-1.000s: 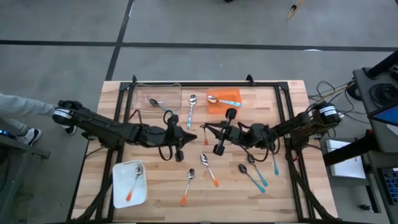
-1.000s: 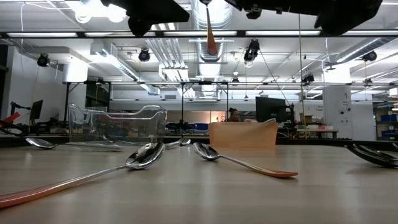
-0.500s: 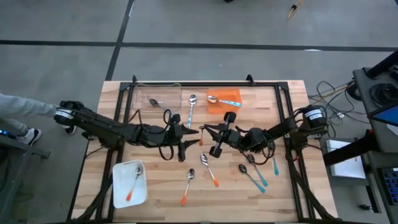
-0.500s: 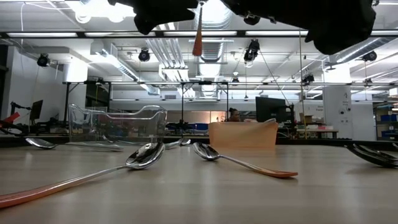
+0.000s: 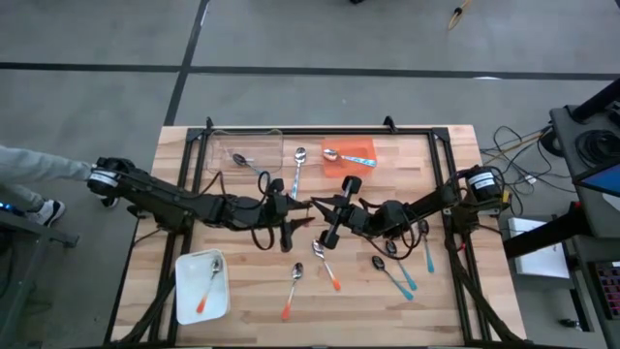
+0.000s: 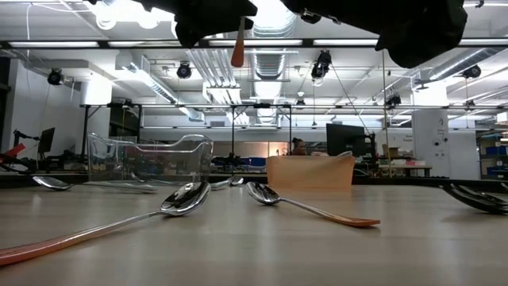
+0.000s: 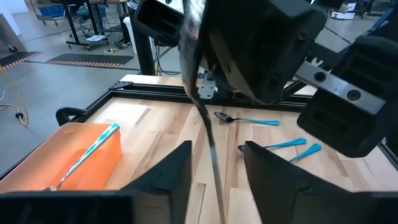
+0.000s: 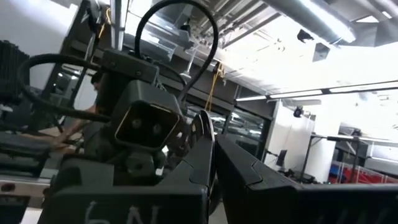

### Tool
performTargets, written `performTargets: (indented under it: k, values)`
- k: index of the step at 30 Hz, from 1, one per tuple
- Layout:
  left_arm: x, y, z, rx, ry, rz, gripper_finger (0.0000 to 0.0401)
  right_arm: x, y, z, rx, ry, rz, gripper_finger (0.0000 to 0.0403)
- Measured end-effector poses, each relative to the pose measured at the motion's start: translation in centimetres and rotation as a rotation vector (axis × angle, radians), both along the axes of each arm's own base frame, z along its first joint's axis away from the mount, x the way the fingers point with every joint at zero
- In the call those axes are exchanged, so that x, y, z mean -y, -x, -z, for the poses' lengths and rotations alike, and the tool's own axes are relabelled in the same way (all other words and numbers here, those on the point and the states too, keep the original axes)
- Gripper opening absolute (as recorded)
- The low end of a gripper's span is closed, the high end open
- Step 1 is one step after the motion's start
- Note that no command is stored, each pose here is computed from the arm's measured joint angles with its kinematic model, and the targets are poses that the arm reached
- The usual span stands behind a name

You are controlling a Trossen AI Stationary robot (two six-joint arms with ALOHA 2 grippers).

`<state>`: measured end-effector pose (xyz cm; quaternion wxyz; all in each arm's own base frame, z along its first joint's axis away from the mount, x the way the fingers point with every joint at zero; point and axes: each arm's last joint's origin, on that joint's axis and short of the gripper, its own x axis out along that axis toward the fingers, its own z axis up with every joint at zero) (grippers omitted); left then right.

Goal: Sort silverware by color (type)
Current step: Put the orange spoon into the white bin

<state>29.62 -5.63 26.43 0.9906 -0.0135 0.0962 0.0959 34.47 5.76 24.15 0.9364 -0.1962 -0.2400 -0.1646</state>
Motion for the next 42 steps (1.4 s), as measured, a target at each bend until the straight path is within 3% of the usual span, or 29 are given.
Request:
performTargets:
  k: [6, 8, 15, 29, 35, 42]
  values:
    - [0.0, 0.0, 0.0, -0.003, 0.000, 0.000, 0.0021, 0.0, 0.0, -0.1, 0.003, -0.005, 0.011, 0.0009]
    - [0.0, 0.0, 0.0, -0.001, 0.012, -0.003, 0.0008, 0.0, 0.0, -0.1, 0.002, -0.003, 0.012, 0.0009]
    - [0.0, 0.1, 0.3, -0.027, 0.046, -0.011, 0.0001, -0.2, -0.1, 0.1, -0.024, -0.010, 0.002, 0.0019]
    - [-0.2, 1.6, 0.1, -0.127, 0.044, -0.013, 0.0000, 0.0, -0.9, 0.9, -0.163, -0.150, 0.002, 0.0123]
    - [-0.3, 2.0, 0.1, -0.152, 0.043, -0.003, 0.0000, 0.3, -2.9, 0.4, -0.316, -0.151, -0.128, 0.0123]
    - [0.0, 2.6, 1.0, -0.283, 0.048, 0.080, 0.0000, 0.0, -4.2, -0.8, -0.393, -0.145, -0.136, 0.0092]
